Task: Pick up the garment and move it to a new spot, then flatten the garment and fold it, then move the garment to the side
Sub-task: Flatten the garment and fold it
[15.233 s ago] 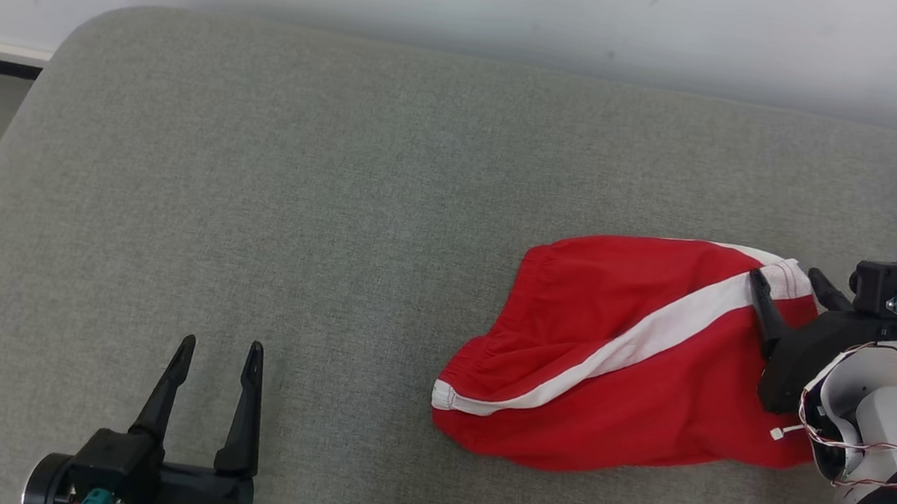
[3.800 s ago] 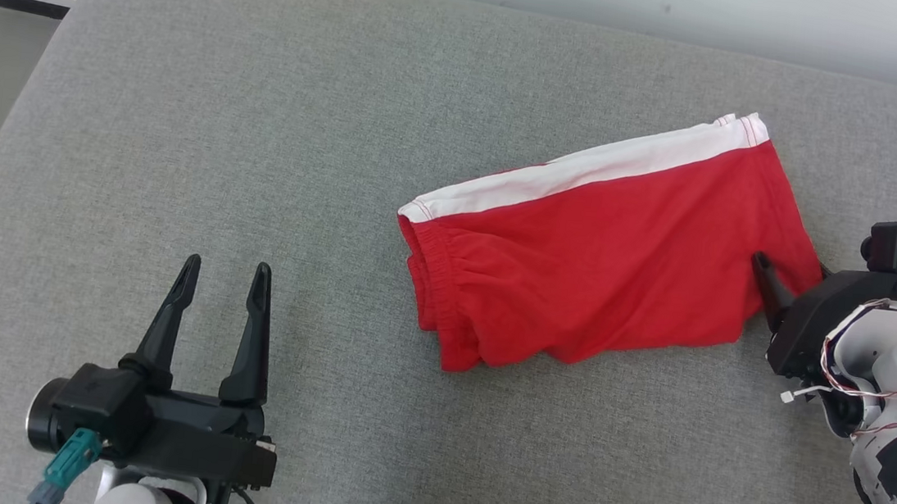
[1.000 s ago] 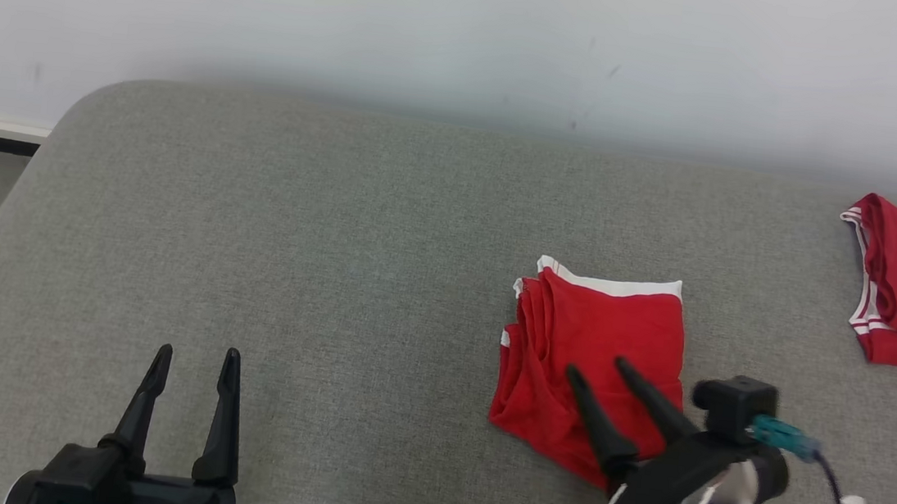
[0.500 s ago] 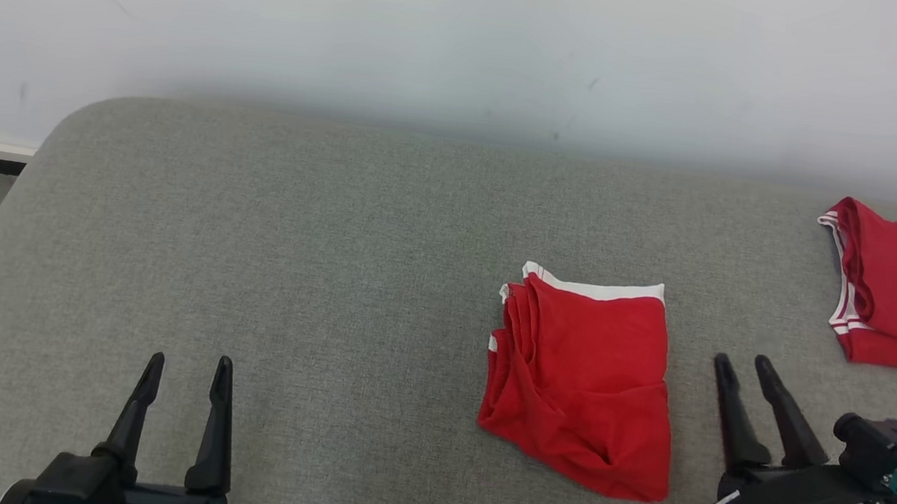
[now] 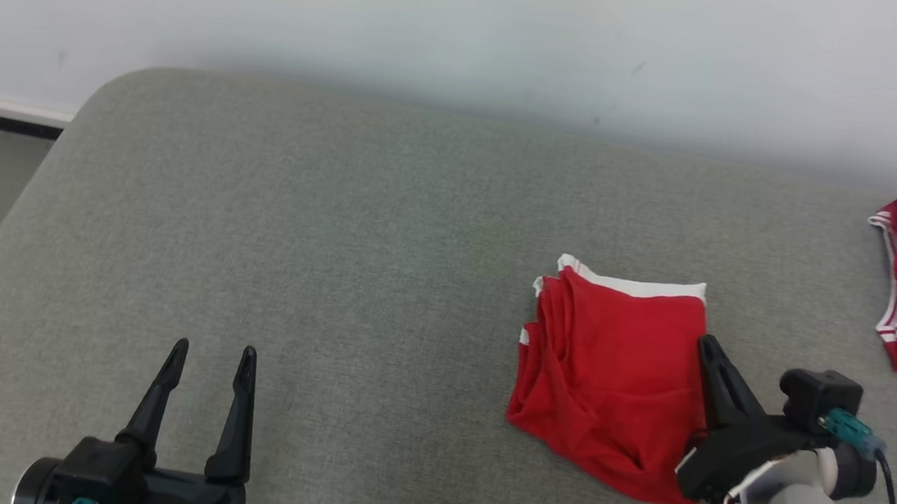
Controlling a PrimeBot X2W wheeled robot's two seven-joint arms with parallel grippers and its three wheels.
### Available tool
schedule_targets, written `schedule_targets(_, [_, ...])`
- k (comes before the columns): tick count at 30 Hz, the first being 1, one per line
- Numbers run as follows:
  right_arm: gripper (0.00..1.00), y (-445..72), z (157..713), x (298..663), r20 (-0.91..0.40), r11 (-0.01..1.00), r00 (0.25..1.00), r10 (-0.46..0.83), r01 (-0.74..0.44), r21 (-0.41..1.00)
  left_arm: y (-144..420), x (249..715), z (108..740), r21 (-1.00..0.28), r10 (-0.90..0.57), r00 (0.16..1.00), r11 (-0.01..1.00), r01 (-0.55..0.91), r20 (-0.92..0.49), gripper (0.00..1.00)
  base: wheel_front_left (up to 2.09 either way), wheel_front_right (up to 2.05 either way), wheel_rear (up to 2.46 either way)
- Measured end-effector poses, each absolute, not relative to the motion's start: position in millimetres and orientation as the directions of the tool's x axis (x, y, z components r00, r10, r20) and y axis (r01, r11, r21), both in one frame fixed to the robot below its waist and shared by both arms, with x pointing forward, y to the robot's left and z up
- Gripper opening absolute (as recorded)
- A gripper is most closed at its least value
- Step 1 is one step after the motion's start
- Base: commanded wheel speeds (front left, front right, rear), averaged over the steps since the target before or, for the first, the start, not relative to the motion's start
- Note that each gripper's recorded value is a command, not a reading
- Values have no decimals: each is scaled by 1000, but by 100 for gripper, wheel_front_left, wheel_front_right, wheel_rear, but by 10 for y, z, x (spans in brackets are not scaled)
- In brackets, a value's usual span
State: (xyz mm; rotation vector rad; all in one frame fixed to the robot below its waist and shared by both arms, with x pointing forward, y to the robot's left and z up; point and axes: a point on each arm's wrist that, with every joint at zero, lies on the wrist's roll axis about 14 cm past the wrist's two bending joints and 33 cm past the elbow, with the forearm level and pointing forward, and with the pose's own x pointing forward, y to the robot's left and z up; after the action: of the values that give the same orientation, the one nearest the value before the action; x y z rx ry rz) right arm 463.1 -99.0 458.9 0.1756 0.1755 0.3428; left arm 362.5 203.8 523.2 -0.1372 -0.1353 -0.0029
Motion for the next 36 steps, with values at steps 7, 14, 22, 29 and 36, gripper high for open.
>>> schedule_targets(7, [0,-685,4350,4779,-219,919,899,379,-337,207,2129,3650,5200,-131,33,992,991,-17,122,100,0,0,0])
schedule_targets(14, [0,-264,4249,4768,-257,888,853,455,-413,201,2208,3634,5156,-127,58,993,991,-44,107,100,0,0,0])
schedule_targets(22, [0,97,4325,4675,-222,842,815,535,-494,217,2227,3636,5144,-129,66,993,990,-52,103,100,0,0,0])
schedule_targets(29, [0,390,4249,4389,-223,780,752,621,-565,268,2232,3653,5156,-130,68,992,990,-54,106,100,0,0,0])
schedule_targets(36, [0,481,4294,4312,-205,756,735,647,-581,301,2208,3666,5144,-133,63,993,990,-49,103,100,0,0,0])
